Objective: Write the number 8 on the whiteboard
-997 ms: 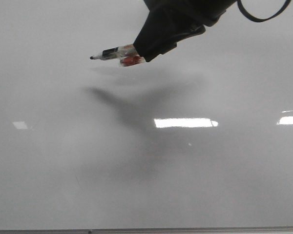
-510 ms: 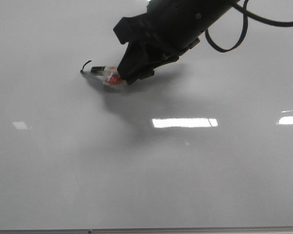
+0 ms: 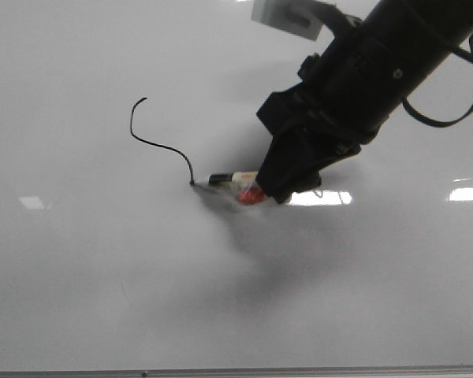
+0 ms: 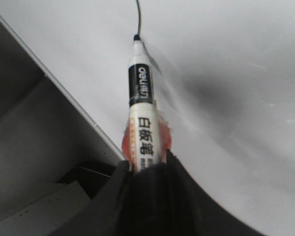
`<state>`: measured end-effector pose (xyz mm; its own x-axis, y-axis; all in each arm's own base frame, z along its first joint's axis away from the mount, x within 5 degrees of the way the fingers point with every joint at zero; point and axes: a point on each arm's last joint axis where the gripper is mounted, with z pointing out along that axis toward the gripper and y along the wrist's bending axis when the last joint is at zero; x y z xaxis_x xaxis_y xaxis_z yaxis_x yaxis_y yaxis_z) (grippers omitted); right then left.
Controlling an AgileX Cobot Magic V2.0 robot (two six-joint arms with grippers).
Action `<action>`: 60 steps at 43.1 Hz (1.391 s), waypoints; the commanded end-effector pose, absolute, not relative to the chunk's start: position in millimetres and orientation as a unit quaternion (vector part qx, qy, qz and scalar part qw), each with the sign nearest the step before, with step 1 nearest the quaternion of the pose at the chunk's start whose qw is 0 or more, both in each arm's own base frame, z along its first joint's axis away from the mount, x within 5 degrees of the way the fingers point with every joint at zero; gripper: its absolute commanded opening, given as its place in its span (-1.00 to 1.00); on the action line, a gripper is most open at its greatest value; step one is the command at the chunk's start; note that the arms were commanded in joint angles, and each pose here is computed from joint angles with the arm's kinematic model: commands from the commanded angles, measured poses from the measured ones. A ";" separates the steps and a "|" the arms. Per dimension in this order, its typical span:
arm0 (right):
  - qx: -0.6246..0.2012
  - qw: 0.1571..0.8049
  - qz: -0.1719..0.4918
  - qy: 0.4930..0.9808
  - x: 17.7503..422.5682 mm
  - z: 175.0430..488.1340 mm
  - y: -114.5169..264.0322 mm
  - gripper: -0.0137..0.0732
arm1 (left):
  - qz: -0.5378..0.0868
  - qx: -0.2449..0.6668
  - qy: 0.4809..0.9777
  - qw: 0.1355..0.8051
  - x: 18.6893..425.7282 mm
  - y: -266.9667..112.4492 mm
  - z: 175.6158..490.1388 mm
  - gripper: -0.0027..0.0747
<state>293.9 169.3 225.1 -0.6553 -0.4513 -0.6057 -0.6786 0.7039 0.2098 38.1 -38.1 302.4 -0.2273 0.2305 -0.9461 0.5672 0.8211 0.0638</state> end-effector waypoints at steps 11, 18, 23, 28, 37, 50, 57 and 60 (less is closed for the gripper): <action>-0.332 0.318 0.238 0.856 295.2 231.7 231.4 -0.82 | -0.164 0.234 0.750 0.596 40.2 -38.4 315.9 -0.99; -0.313 0.335 0.252 0.852 303.1 242.4 234.0 -0.82 | -0.164 0.234 0.751 0.595 40.1 -38.4 315.7 -0.99; -0.296 0.349 0.249 0.854 309.0 252.5 218.1 -0.82 | -0.164 0.234 0.751 0.595 40.1 -38.4 315.7 -0.99; -0.286 0.364 0.242 0.853 312.9 269.6 195.8 -0.82 | -0.164 0.234 0.751 0.595 40.1 -38.4 315.7 -0.99; -0.268 0.389 0.226 0.852 317.3 293.1 160.0 -0.82 | -0.164 0.234 0.751 0.595 40.1 -38.4 315.7 -0.99; -0.300 0.414 0.239 0.825 329.2 303.6 203.5 -0.82 | -0.164 0.234 0.751 0.595 40.1 -38.4 315.7 -0.99; -0.352 0.412 0.250 0.803 309.8 321.8 218.9 -0.82 | -0.164 0.234 0.750 0.596 40.2 -38.4 315.9 -0.99; -0.414 0.405 0.233 0.782 291.9 333.0 220.2 -0.82 | -0.165 0.233 0.750 0.597 40.2 -38.4 316.1 -0.99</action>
<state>313.2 222.1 286.2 -0.4772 -0.4297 -0.7666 -0.7748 0.6173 0.1363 38.0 -38.3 302.5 -0.2281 0.2269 -0.9468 0.5685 0.8205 0.0596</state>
